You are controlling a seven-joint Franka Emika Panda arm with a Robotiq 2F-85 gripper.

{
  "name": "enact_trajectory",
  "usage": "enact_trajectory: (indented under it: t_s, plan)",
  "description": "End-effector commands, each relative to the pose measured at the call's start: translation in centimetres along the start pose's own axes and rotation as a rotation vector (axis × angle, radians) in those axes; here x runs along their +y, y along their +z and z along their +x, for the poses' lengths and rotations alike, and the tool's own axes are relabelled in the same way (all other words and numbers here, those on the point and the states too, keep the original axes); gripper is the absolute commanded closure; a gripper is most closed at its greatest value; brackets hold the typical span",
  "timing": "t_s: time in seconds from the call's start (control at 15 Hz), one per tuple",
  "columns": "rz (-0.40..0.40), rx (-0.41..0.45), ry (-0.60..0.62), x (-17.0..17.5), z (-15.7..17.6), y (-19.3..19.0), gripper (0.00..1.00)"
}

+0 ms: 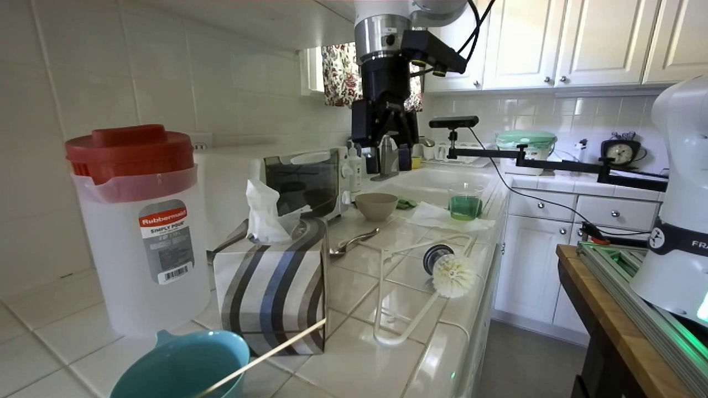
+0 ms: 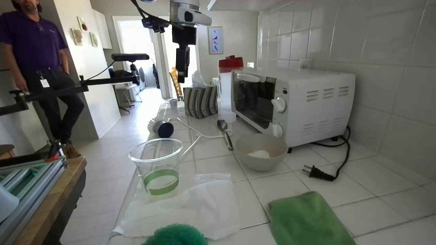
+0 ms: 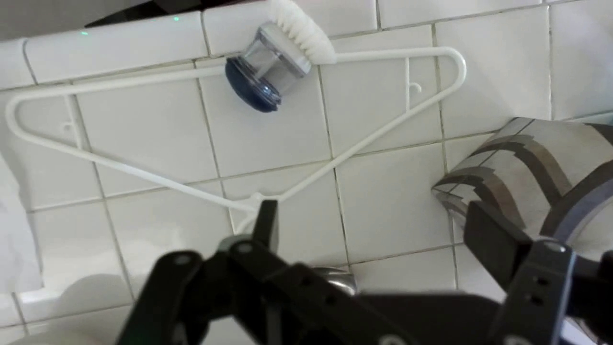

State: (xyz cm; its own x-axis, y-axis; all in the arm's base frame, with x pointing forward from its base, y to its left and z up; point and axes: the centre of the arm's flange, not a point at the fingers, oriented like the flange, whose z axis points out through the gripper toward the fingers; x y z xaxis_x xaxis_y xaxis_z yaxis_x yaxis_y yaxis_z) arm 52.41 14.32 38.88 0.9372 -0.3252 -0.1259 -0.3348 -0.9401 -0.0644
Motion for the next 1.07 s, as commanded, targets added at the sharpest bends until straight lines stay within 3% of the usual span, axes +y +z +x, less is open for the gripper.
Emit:
enact_trajectory:
  t_s: [0.0, 0.2, 0.33, 0.73, 1.0]
  plan:
    - [0.001, 0.002, -0.001, 0.0, 0.0, -0.1, 0.0]
    - [-0.003, -0.007, -0.011, -0.7, -0.1, 0.5, 0.0]
    - [0.017, 0.001, 0.061, 0.2, 1.2, 0.0, 0.0]
    - [0.067, 0.076, 0.372, 5.4, 4.6, -1.9, 0.0]
    - [0.121, 0.131, 0.545, 6.5, 6.4, -2.3, 0.0]
